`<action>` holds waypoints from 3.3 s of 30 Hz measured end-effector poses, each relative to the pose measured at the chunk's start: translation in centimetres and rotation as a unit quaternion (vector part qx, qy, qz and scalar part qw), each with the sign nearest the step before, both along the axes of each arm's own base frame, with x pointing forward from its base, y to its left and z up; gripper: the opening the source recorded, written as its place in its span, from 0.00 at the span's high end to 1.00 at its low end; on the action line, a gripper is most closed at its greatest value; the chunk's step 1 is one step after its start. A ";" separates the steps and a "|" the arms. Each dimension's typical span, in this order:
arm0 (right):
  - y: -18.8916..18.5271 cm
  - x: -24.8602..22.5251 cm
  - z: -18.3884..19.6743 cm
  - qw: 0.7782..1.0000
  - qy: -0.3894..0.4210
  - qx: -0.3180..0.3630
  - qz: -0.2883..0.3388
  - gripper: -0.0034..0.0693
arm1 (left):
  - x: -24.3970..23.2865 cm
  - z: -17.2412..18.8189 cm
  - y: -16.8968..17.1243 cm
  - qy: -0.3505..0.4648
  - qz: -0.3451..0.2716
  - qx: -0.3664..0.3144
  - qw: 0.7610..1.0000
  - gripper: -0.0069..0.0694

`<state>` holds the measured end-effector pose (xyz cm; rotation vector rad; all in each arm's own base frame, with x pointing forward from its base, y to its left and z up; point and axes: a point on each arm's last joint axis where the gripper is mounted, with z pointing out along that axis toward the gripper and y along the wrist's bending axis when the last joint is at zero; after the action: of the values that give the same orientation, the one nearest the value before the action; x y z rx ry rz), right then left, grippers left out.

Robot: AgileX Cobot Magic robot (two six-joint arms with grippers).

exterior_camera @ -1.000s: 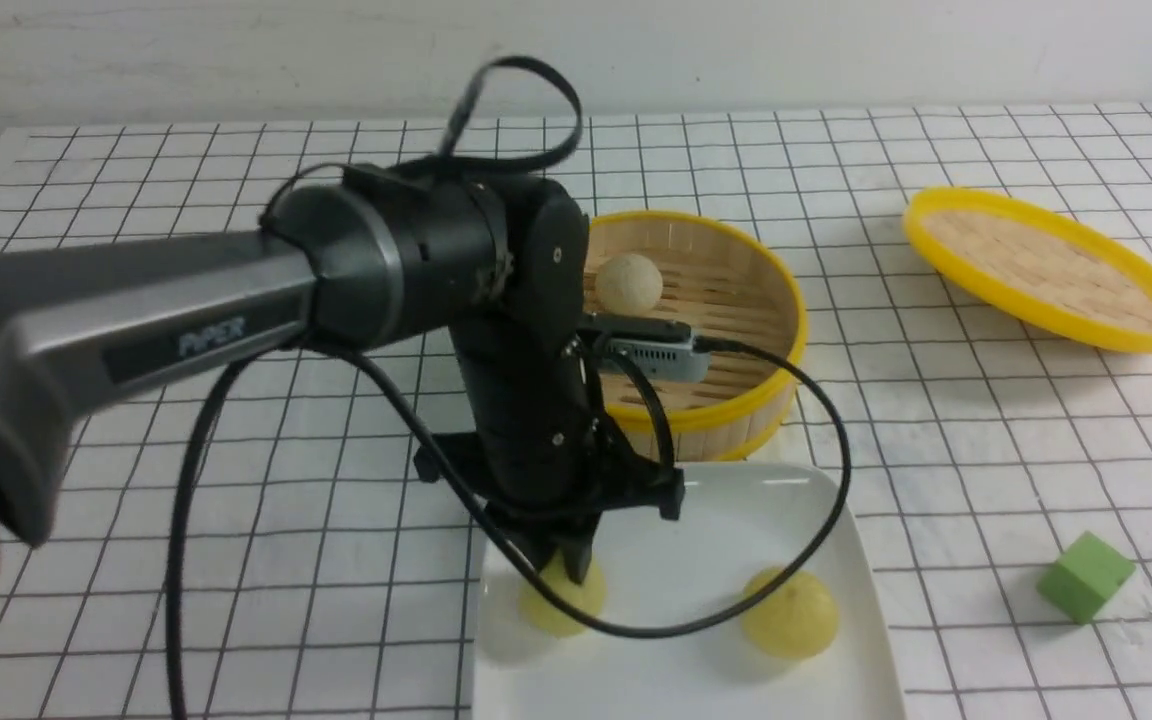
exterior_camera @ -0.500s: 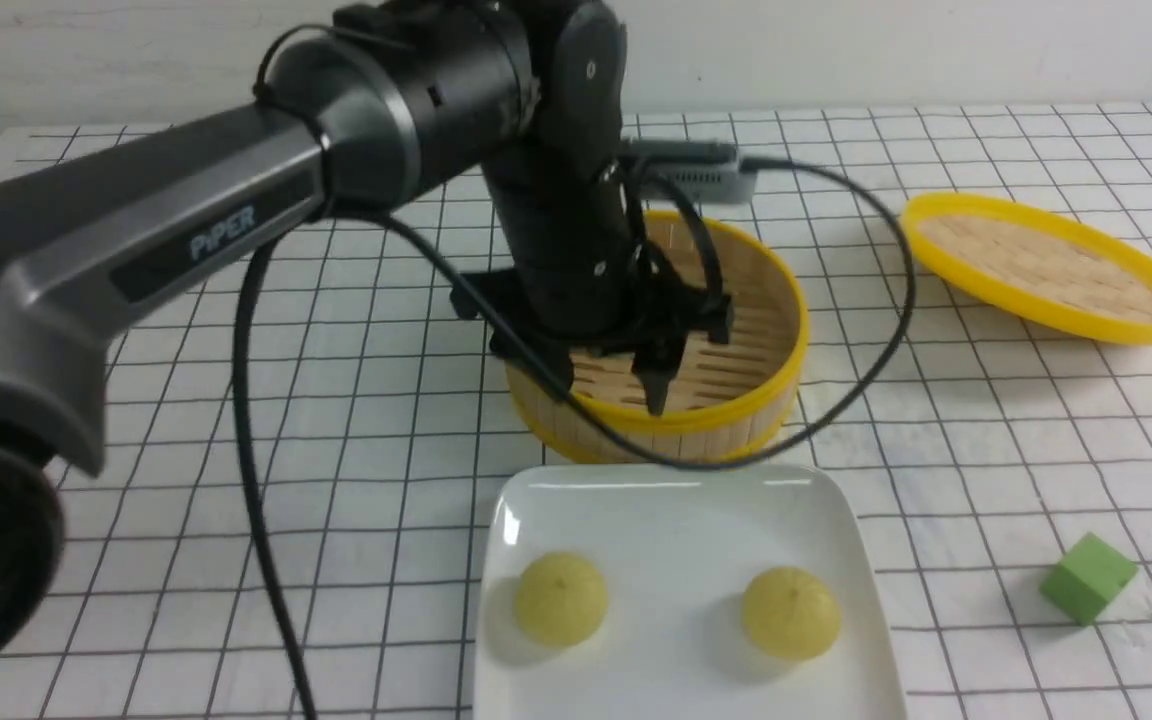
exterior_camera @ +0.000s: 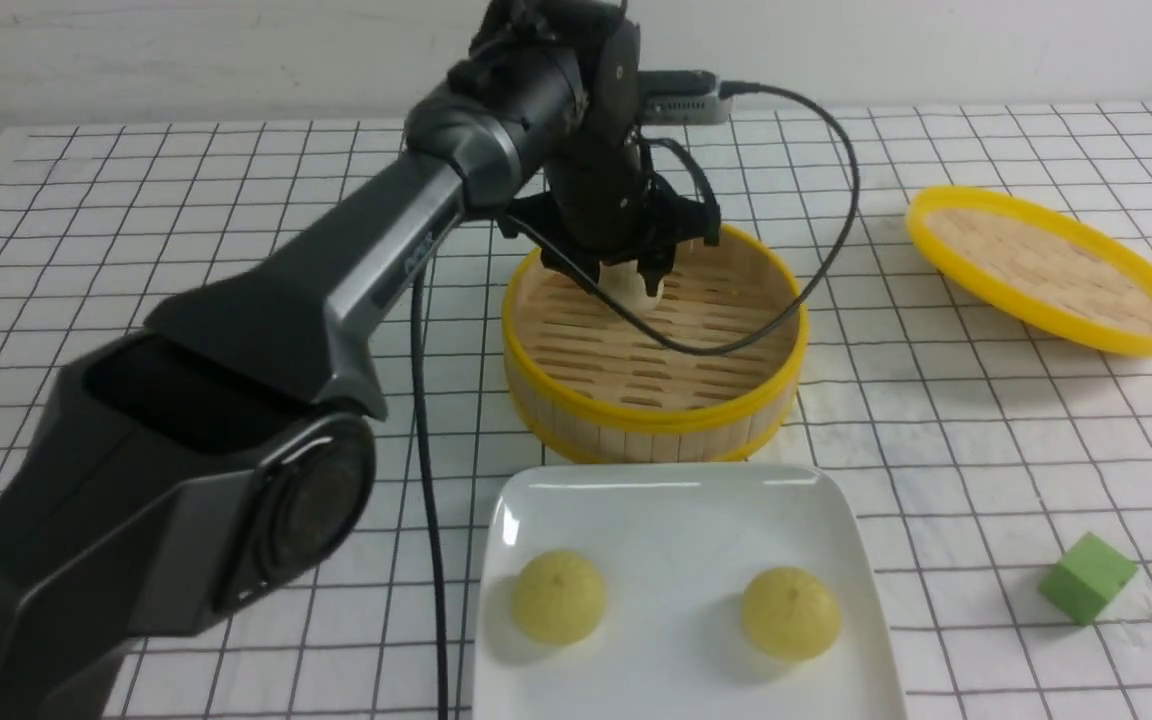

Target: Put the steamed buns into the plate on the white-black tablecloth.

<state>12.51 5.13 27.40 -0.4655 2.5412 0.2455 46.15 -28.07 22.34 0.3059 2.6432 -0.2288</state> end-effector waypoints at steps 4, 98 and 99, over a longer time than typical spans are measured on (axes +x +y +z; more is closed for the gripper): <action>0.0 0.0 0.0 1.000 -0.001 0.000 0.000 0.86 | 0.6 -2.4 -0.1 0.007 0.000 0.019 1.000 0.42; -3.8 -10.7 1.3 0.895 -0.394 0.202 -0.055 0.95 | -25.1 -0.2 2.3 0.063 -0.187 0.036 0.980 0.91; -3.8 -10.6 1.3 0.895 -0.395 0.197 -0.055 0.94 | -25.2 0.2 2.4 0.059 -0.187 0.032 0.980 0.91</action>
<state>1.88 1.29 28.65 -0.1932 1.6542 0.4183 20.99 -25.70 22.52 0.8356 2.6928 -0.2907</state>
